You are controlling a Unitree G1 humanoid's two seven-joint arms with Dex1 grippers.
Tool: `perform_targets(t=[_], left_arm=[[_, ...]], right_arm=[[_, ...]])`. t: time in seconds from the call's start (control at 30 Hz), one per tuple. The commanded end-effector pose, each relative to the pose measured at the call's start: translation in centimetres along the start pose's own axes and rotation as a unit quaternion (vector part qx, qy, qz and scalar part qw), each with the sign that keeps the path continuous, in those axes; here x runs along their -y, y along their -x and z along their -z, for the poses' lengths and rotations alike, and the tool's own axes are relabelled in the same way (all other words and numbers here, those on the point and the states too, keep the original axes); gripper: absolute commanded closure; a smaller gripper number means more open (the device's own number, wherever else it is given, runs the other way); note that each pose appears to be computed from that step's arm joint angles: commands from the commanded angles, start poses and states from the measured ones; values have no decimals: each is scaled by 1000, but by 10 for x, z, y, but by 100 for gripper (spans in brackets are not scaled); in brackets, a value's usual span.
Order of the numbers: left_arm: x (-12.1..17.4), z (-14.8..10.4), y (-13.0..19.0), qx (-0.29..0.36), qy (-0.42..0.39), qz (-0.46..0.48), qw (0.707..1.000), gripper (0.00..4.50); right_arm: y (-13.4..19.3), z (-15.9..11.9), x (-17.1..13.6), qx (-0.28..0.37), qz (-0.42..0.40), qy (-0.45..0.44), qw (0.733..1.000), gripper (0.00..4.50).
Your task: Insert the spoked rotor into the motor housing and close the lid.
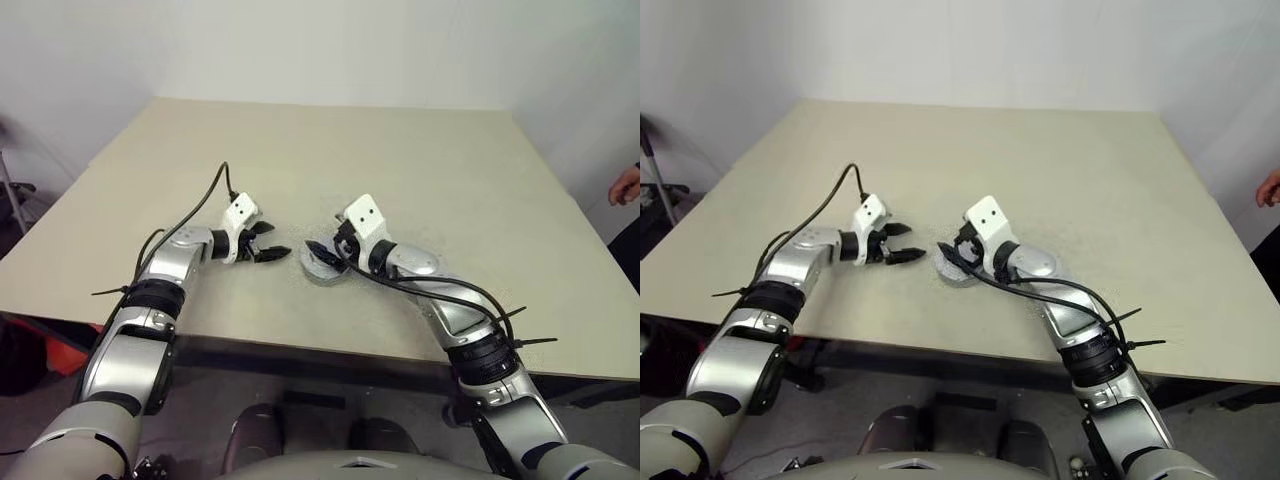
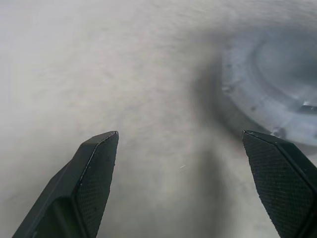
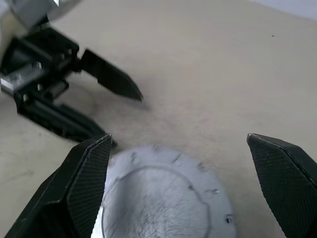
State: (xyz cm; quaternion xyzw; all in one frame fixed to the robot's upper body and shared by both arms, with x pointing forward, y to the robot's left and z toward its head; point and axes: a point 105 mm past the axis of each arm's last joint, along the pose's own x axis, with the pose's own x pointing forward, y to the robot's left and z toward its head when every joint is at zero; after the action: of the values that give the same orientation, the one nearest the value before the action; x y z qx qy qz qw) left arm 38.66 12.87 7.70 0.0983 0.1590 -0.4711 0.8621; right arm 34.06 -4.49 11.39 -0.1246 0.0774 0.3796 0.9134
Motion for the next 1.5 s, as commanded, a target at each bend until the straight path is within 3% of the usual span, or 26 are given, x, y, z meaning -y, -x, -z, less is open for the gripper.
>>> perform_targets(t=[0.03, 1.0, 1.1, 1.17, 1.5], left_arm=[[4, -15, -2, 27, -9, 1, 1000, 28], [20, -9, -3, 21, 0, 37, 999, 28], [19, -9, -3, 21, -1, 36, 999, 24], [19, -10, -3, 20, -2, 39, 999, 24], [22, -6, 4, 1, -19, 70, 997, 24]], right_arm=[[0, -12, -3, 27, -5, 14, 1000, 0], [-2, 34, 1, -25, 12, -23, 999, 0], [-1, 35, 2, -25, 13, -24, 999, 61], [1, 31, 2, -20, 11, -26, 999, 130], [10, 16, -1, 6, -9, -49, 999, 136]])
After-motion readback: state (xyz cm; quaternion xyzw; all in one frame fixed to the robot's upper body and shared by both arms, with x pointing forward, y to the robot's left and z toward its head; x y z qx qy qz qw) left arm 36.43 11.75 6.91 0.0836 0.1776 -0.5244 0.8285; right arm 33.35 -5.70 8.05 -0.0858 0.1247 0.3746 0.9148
